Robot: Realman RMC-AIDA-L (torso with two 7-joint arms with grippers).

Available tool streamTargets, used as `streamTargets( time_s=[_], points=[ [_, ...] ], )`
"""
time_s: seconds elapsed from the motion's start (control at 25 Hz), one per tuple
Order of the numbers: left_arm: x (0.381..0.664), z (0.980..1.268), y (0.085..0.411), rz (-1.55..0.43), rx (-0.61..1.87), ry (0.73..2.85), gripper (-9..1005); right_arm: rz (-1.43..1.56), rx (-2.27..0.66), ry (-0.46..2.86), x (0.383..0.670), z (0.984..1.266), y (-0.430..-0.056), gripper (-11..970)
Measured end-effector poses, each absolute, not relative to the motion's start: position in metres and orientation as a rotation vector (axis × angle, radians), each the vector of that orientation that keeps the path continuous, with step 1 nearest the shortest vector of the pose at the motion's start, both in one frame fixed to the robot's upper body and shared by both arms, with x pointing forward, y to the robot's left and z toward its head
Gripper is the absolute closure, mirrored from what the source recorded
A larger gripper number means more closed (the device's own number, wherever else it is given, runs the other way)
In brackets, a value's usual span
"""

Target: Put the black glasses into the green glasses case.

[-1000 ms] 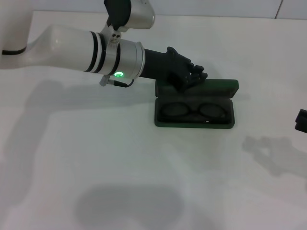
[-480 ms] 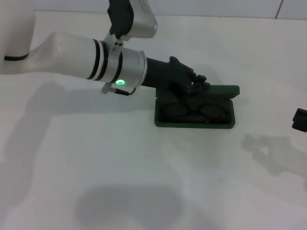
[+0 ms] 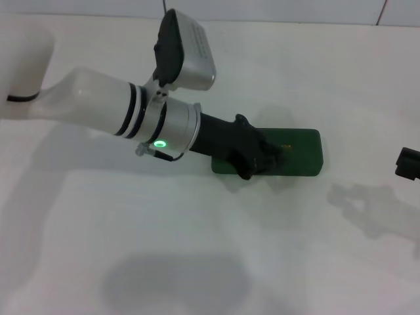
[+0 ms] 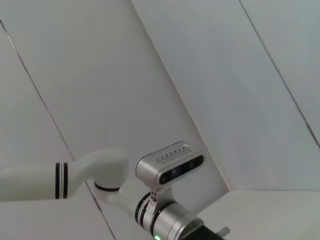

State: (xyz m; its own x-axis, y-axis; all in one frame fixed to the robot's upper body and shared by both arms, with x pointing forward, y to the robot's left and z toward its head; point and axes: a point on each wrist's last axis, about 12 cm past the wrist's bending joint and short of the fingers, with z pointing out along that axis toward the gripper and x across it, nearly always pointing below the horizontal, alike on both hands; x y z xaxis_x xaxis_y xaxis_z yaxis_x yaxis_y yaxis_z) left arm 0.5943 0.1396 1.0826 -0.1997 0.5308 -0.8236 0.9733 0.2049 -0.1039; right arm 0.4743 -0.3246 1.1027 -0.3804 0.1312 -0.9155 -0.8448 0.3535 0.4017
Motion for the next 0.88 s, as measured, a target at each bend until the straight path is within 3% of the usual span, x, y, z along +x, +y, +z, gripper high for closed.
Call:
streamTargets(
  time_s=[0.24,0.36,0.52,0.8,0.88],
  points=[
    [0.583,1.111,0.148,-1.007,1.343,1.58,820,1.217,-0.706,1.593,0.467,1.103,-0.326,787],
    [0.562,1.131,0.178,-1.065,1.271,1.378,819,1.231,-0.774,1.559,0.465,1.105,-0.322,787],
    [0.528,1.144,0.221,-1.135,1.164,1.202,672,1.273,-0.856,1.479,0.466,1.111,-0.312,685],
    [0.497,1.139,0.271,-1.216,1.059,1.216,391,1.322,-0.978,1.359,0.498,1.134,-0.284,476],
    [0.493,1.134,0.276,-1.211,1.048,1.236,391,1.321,-1.0,1.35,0.505,1.137,-0.278,405]
  ],
)
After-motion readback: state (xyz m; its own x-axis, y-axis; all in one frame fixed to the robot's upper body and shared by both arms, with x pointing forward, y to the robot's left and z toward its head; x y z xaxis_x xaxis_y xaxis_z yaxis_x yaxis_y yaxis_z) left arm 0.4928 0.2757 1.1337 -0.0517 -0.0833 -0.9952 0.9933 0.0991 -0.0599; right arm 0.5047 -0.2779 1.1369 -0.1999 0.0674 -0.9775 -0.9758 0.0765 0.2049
